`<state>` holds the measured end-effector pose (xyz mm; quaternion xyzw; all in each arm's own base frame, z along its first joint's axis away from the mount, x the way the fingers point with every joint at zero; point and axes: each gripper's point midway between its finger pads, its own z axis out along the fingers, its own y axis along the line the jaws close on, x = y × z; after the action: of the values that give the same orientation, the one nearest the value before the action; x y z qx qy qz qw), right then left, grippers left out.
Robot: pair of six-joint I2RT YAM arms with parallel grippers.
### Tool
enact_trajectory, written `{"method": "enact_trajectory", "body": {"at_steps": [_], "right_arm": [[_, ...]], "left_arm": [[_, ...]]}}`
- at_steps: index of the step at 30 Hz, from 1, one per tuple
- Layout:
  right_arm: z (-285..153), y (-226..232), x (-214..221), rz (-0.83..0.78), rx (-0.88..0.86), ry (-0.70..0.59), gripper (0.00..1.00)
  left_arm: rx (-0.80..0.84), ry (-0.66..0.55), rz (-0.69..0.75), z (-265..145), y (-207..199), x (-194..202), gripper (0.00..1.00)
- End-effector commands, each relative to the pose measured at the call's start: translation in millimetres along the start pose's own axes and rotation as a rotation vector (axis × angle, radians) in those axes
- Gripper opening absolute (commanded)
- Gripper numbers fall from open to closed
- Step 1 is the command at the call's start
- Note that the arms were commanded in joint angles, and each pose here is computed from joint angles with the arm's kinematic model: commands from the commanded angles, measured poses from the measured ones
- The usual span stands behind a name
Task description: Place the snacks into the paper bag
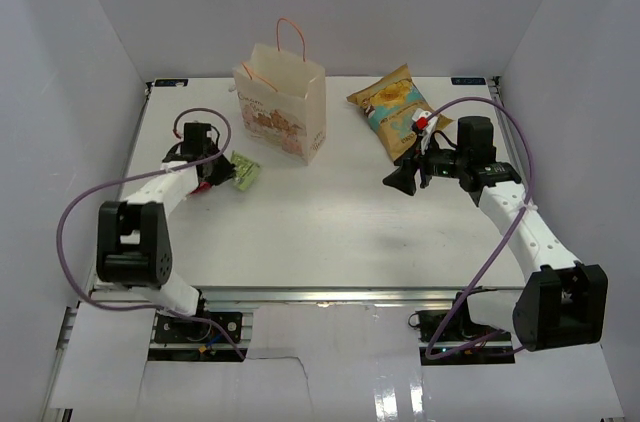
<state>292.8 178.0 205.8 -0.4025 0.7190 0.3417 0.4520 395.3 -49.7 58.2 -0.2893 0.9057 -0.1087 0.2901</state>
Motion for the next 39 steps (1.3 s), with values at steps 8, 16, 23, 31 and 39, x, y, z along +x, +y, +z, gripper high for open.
{"method": "enact_trajectory", "body": {"at_steps": [8,16,23,31,39], "right_arm": [[-2,2,-8,-0.025,-0.015,-0.031,0.70],[-1,2,-11,-0.032,-0.022,-0.038,0.70],[-3,3,-13,-0.044,-0.010,-0.045,0.70],[-8,5,-7,-0.059,0.017,-0.041,0.70],[-11,2,-7,-0.066,0.037,-0.041,0.70]], "left_arm": [[0.464,-0.356,-0.093,-168,-66,-54,0.00],[0.766,-0.583,-0.047,-295,-137,-122,0.00],[0.893,-0.607,0.005,-321,-211,-188,0.00],[0.829,-0.498,0.060,-240,-262,-217,0.00],[0.765,-0.435,0.115,-191,-274,-209,0.00]]}}
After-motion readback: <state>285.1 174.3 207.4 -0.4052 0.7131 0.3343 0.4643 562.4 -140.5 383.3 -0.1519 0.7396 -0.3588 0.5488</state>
